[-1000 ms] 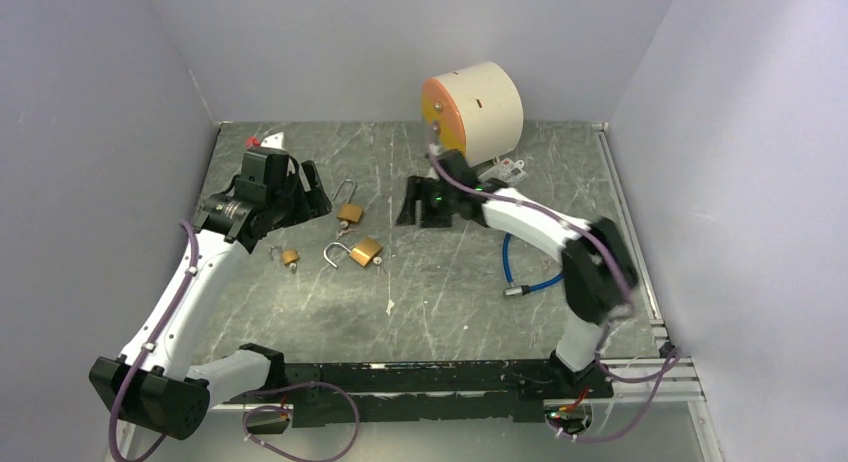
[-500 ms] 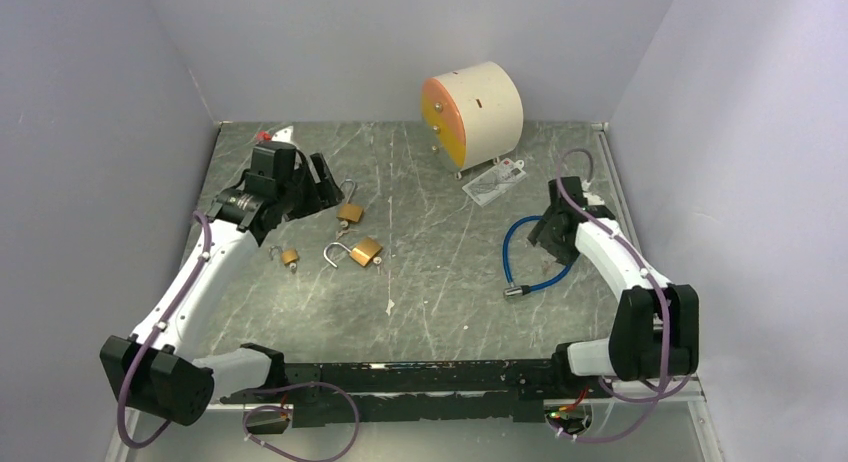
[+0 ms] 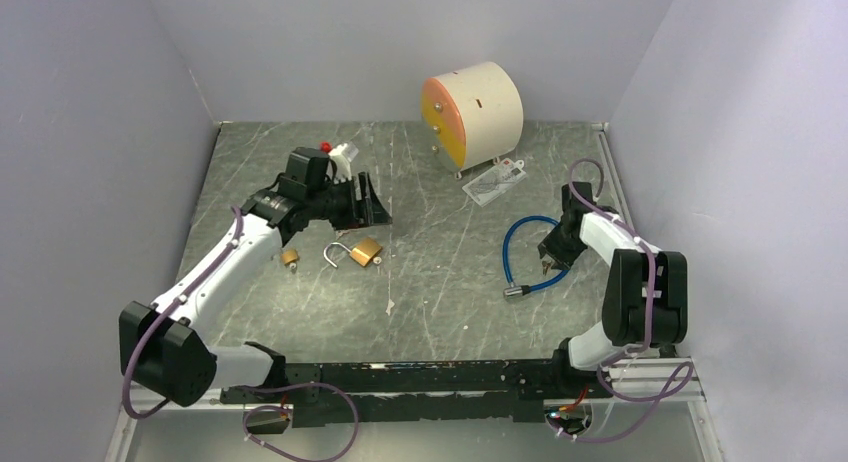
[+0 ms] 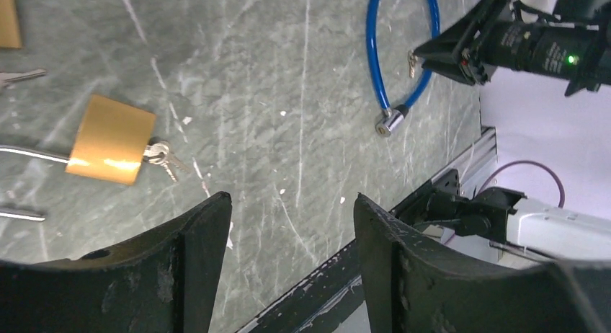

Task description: Unlock with the key

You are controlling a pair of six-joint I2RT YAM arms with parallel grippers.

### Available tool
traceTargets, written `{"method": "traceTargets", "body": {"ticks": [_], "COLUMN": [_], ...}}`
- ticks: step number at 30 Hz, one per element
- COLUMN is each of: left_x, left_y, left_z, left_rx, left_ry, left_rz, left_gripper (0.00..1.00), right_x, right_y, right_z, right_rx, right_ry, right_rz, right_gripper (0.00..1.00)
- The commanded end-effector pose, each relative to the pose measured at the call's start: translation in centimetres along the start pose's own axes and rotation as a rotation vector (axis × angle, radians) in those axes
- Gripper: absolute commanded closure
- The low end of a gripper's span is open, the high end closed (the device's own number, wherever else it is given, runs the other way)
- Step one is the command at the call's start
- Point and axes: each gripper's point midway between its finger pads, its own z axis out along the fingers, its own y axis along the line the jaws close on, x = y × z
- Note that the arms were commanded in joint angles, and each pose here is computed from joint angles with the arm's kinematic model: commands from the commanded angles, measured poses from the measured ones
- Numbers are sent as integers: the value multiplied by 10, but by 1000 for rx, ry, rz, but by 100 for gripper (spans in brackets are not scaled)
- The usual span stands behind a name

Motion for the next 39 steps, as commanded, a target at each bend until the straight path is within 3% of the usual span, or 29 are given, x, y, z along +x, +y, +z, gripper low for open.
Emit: {"method": "traceTargets", "body": {"ticks": [1, 9, 15, 25, 39], "left_x": [4, 22, 27, 31, 32], "left_y": [-22, -24, -21, -14, 8], "left_z": [13, 17, 8, 6, -5], "left_rx": [67, 47, 35, 5, -123], "left_ry": [17, 48, 33, 29, 0], "left_rz": [62, 104, 110, 91, 82], "left_gripper": [34, 34, 34, 34, 34], "right_x": [-10, -17, -14, 26, 147], "right_y": [9, 8, 8, 42, 123], "right_z": [10, 23, 29, 19, 10], "right_rx": [-25, 9, 13, -52, -156], "right_ry": [-36, -49, -29, 25, 121], "right_rz": [38, 21, -17, -218, -535], "right_gripper": [62, 72, 100, 100, 100]}}
